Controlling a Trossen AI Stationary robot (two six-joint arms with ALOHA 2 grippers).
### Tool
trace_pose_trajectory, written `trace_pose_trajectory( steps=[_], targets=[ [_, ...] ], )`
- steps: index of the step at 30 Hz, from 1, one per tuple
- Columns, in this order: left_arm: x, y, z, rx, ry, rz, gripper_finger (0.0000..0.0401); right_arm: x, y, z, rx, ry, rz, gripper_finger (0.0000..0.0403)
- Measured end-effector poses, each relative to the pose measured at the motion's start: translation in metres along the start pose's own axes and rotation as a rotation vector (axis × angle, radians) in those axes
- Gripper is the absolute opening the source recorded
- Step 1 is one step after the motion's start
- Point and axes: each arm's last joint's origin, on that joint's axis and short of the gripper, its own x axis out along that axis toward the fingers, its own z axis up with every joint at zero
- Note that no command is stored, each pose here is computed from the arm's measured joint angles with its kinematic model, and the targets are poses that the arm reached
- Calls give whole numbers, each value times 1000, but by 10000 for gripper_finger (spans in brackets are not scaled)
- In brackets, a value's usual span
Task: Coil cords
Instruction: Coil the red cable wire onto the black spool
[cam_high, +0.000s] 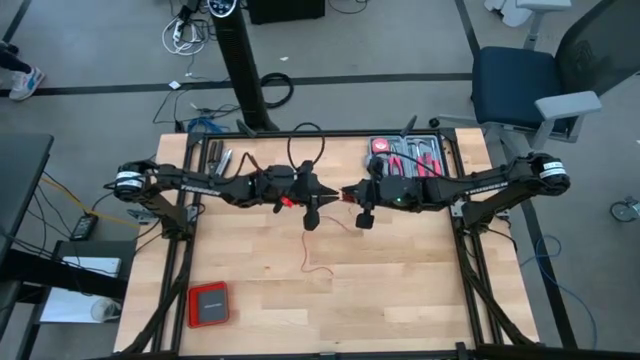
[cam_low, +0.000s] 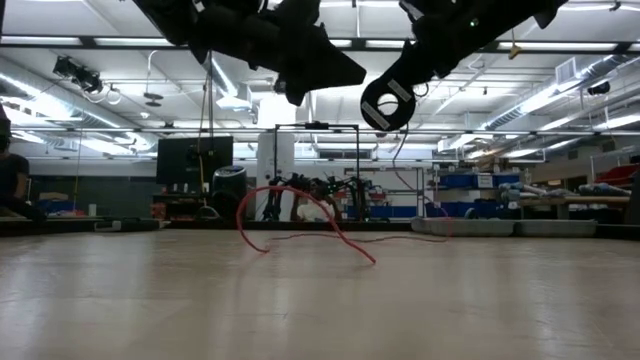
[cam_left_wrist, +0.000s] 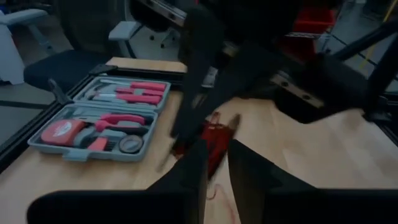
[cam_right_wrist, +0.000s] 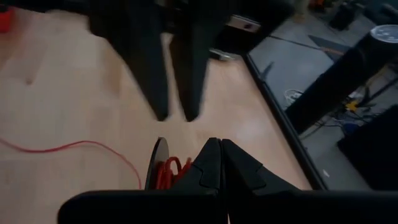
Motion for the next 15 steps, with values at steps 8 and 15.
trace_pose_trajectory(
  steps=[8,15],
  targets=[
    [0,-10,-2,8,20,-34,62,-11,8,5,-72,-38,64,0],
    [-19,-11,11,62,27,-33,62,-30,1,11,-42,-89,152,1]
  ],
)
